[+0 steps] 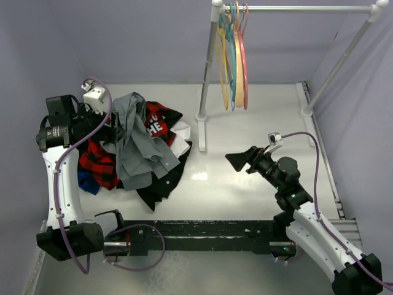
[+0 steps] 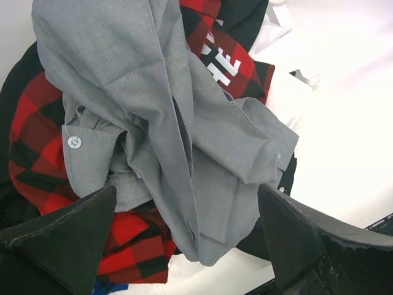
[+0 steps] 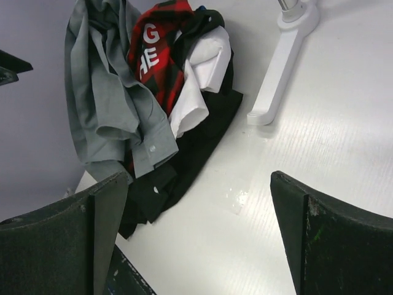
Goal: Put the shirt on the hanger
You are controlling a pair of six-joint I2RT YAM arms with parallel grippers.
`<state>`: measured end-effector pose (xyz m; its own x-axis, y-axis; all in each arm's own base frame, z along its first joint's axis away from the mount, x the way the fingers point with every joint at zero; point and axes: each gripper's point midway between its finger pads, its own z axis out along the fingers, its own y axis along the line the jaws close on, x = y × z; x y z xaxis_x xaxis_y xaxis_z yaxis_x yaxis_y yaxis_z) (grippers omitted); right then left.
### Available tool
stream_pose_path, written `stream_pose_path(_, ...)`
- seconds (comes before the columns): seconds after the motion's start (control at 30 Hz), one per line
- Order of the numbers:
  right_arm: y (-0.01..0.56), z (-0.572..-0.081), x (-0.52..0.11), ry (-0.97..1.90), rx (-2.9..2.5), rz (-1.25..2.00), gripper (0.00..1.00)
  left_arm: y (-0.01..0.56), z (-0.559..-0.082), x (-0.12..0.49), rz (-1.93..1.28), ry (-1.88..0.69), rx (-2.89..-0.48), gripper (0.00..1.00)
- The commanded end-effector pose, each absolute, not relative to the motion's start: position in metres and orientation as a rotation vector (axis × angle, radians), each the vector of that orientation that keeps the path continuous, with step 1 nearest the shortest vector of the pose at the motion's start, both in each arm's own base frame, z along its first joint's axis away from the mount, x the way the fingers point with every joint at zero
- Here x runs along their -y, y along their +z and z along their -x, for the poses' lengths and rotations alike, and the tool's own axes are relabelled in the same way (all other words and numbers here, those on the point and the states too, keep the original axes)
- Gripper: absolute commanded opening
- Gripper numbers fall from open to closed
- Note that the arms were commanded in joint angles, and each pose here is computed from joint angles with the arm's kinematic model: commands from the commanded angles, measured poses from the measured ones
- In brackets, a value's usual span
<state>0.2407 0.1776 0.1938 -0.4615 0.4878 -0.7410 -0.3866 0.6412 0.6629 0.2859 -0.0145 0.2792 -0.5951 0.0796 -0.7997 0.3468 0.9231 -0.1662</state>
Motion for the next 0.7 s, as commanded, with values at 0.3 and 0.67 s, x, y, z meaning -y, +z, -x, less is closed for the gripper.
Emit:
stream_pose_path(0.3,0.177,-0.259,-0.219,0.873,-1.777,0.192,1.0,0.267,-0.316,0.012,-0.463,-0.373,-2.112,0.99)
stream_pose_path(0.67,0.203,-0.318,-0.293,0.815,-1.72,0.27,1.0,0.223,-0.373,0.012,-0.442,-0.419,-2.141,0.96)
